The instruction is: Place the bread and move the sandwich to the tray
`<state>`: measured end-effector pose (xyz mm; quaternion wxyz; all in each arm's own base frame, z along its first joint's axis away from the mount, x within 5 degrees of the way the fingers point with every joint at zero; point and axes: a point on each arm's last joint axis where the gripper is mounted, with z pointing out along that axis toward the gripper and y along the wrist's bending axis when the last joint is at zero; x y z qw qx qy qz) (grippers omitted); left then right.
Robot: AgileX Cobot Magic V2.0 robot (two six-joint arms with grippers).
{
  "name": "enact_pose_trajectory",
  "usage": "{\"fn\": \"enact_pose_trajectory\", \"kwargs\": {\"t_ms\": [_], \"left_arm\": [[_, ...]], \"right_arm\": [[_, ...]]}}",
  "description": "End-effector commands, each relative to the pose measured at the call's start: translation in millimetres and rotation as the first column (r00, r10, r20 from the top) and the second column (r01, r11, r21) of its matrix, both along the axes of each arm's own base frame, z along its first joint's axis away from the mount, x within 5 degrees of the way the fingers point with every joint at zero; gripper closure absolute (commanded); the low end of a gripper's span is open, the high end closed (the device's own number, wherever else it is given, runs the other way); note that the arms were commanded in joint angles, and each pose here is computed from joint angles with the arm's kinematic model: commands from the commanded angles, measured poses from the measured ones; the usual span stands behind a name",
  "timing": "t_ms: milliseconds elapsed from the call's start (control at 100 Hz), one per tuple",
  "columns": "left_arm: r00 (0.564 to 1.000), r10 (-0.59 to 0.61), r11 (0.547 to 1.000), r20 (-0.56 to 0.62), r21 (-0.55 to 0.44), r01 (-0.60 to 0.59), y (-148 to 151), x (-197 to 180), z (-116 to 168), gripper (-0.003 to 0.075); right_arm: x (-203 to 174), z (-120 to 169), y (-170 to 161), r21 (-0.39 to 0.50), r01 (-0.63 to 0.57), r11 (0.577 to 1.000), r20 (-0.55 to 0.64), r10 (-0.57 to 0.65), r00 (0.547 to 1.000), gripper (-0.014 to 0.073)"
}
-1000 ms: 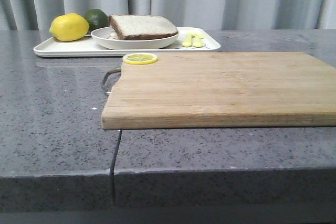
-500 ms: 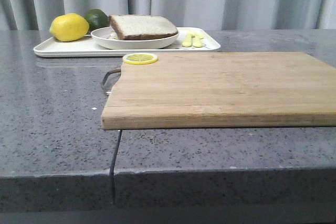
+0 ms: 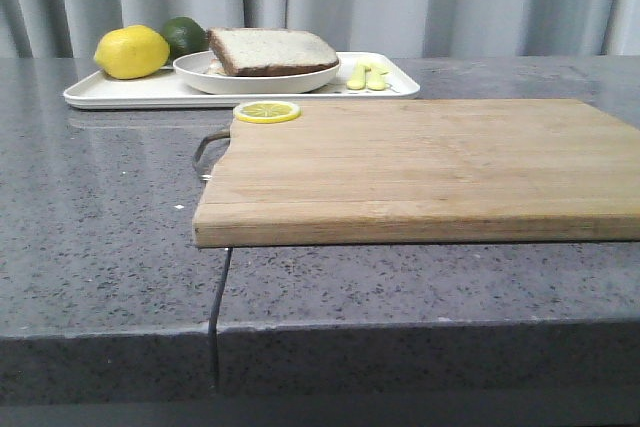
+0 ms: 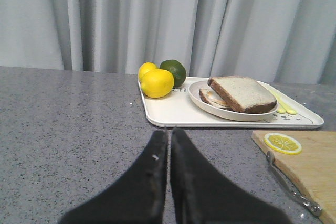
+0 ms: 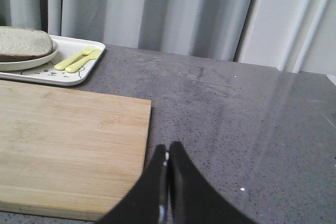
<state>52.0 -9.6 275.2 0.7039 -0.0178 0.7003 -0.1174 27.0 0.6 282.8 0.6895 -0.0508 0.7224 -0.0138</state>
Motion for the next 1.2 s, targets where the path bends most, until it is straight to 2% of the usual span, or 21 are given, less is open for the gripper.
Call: {"fn": "enact_pose_trajectory", "kwargs": {"t_ms": [0,120,250,360,430,870,1190], "left_arm": [[0.996,0.011,1.000,0.087,-0.025,-0.009,1.3,-1.2,14.7,0.0739],[0.996,0.014,1.000,0.088,-0.012,-0.013,1.5,-1.2,14.6,0.0739],[0.996,0.031,0.995,0.088,0.090,-0.039,2.9,0.1,10.7,0.0739],[0.996,0.049,0.981,0.069,0.186,-0.061,4.3,2.8,-4.0,0.0739],[0.997,0.063,0.974,0.051,0.213,-0.072,5.6,3.8,-15.4,0.0739],[0.997,0.060,0.981,0.037,0.182,-0.066,5.5,1.4,-70.8,0.0739],[0.998,0.058,0.985,0.017,0.162,-0.060,5.3,2.0,-74.3,0.0739]], "right_arm": [[-0.5,13.3,-0.4,-0.014,0.007,1.000,0.087,-0.006,0.996,0.0662],[-0.5,13.3,-0.4,-0.014,0.007,1.000,0.087,-0.006,0.996,0.0662],[-0.5,13.3,-0.4,-0.014,0.007,1.000,0.087,-0.006,0.996,0.0662],[-0.5,13.3,-0.4,-0.014,0.007,1.000,0.087,-0.006,0.996,0.0662],[-0.5,13.3,-0.4,-0.014,0.007,1.000,0.087,-0.006,0.996,0.0662],[-0.5,13.3,-0.4,-0.014,0.007,1.000,0.087,-0.006,0.996,0.0662],[-0.3,12.8,-0.4,-0.014,0.007,1.000,0.085,-0.006,0.996,0.0662]]}}
